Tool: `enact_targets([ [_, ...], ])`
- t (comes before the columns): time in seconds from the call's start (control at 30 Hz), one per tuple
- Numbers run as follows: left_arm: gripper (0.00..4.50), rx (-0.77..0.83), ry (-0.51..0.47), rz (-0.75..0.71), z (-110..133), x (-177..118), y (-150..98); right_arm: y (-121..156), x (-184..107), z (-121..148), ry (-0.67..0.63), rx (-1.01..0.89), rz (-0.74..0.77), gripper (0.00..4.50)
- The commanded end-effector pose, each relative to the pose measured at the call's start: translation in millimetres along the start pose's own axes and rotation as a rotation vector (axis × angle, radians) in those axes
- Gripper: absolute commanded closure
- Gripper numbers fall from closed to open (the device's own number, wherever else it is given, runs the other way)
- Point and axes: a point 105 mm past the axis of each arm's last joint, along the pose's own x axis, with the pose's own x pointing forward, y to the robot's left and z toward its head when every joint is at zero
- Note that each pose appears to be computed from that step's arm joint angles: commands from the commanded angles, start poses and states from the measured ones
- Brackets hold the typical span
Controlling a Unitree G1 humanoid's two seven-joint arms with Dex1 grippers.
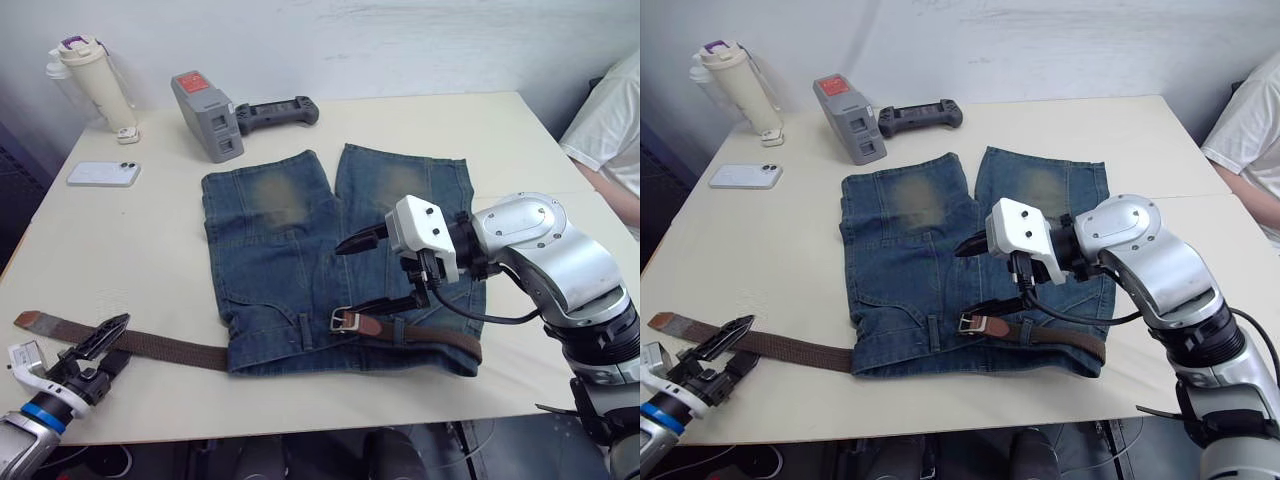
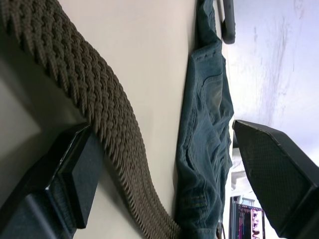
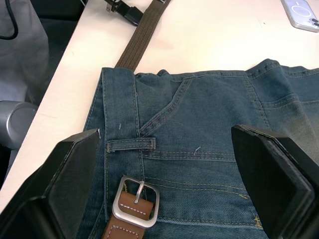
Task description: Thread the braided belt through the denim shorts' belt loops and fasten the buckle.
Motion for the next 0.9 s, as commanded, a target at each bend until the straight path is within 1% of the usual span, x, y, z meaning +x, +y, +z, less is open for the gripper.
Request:
enact_targets([
  [0.03,0.63,-0.078,0.060,0.135,-18.9,5.7,29.2,-2.3,-6.4,12.3,-0.007,-0.056,-0.034,0.00],
  [0.07,0.95,-0.080,0.049,0.155,-17.0,5.2,33.5,-2.4,-6.8,12.0,-0.004,-0.055,-0.038,0.00],
  [0.1,1.37,-0.072,0.033,0.166,-13.7,5.4,35.8,-3.0,-7.1,11.8,-0.001,-0.056,-0.045,0.00],
  [0.13,2.06,-0.056,0.023,0.165,-11.2,6.1,35.7,-3.4,-7.4,11.8,0.001,-0.056,-0.049,0.00],
  [0.17,2.32,-0.044,0.017,0.162,-9.7,6.7,35.2,-3.6,-7.6,11.9,0.002,-0.057,-0.051,0.00],
  [0.2,2.74,-0.006,0.035,0.174,-10.9,6.8,35.5,-3.5,-7.8,11.7,0.002,-0.056,-0.052,0.00],
  [0.23,3.20,0.023,0.046,0.176,-11.6,8.3,34.7,-3.6,-7.9,11.5,0.002,-0.056,-0.055,0.00],
  [0.27,3.64,0.039,0.036,0.161,-10.4,10.7,32.2,-3.8,-8.0,11.4,0.003,-0.055,-0.057,0.00],
  [0.3,4.18,0.099,0.032,0.153,-8.7,14.8,27.4,-4.0,-8.2,11.2,0.004,-0.053,-0.060,0.00],
  [0.33,4.49,0.137,0.013,0.136,-5.9,19.3,21.8,-4.2,-8.4,11.1,0.005,-0.052,-0.063,0.00],
  [0.4,4.49,0.203,-0.030,0.108,-0.3,26.8,11.8,-4.4,-8.5,11.1,0.006,-0.051,-0.065,0.00],
  [0.47,4.49,0.341,-0.054,0.108,2.4,34.4,1.2,-4.7,-9.3,10.5,0.009,-0.049,-0.068,0.00],
  [0.53,4.49,0.593,-0.066,0.129,3.8,42.5,-11.5,-5.5,-10.2,10.1,0.010,-0.048,-0.074,0.00],
  [0.57,4.49,0.685,-0.070,0.121,2.6,46.5,-19.2,-5.9,-10.5,10.1,0.010,-0.048,-0.077,0.00],
  [0.63,4.49,0.950,-0.070,0.127,0.3,54.2,-34.4,-6.5,-10.9,10.0,0.010,-0.047,-0.081,0.00],
  [0.7,4.49,1.129,-0.070,0.099,-5.9,60.2,-48.1,-6.7,-10.8,10.0,0.011,-0.047,-0.084,0.00],
  [0.73,4.49,1.305,-0.064,0.078,-12.0,64.9,-59.5,-7.0,-10.9,9.9,0.011,-0.047,-0.085,0.00],
  [0.77,4.49,1.426,-0.060,0.057,-17.5,67.8,-66.8,-7.2,-11.0,9.9,0.010,-0.046,-0.086,0.00],
  [0.8,4.49,1.508,-0.058,0.039,-21.9,69.6,-71.1,-7.3,-11.1,9.8,0.010,-0.046,-0.087,0.00],
  [0.83,4.49,1.761,-0.082,0.022,-25.0,71.7,-82.9,-7.3,-11.2,9.6,0.012,-0.045,-0.091,0.00],
  [0.87,4.49,1.927,-0.098,-0.004,-29.6,72.8,-90.6,-7.2,-11.2,9.4,0.014,-0.045,-0.093,0.00],
  [0.9,4.49,2.104,-0.182,-0.029,-31.1,72.6,-106.5,-7.0,-11.4,9.2,0.015,-0.042,-0.097,0.00],
])
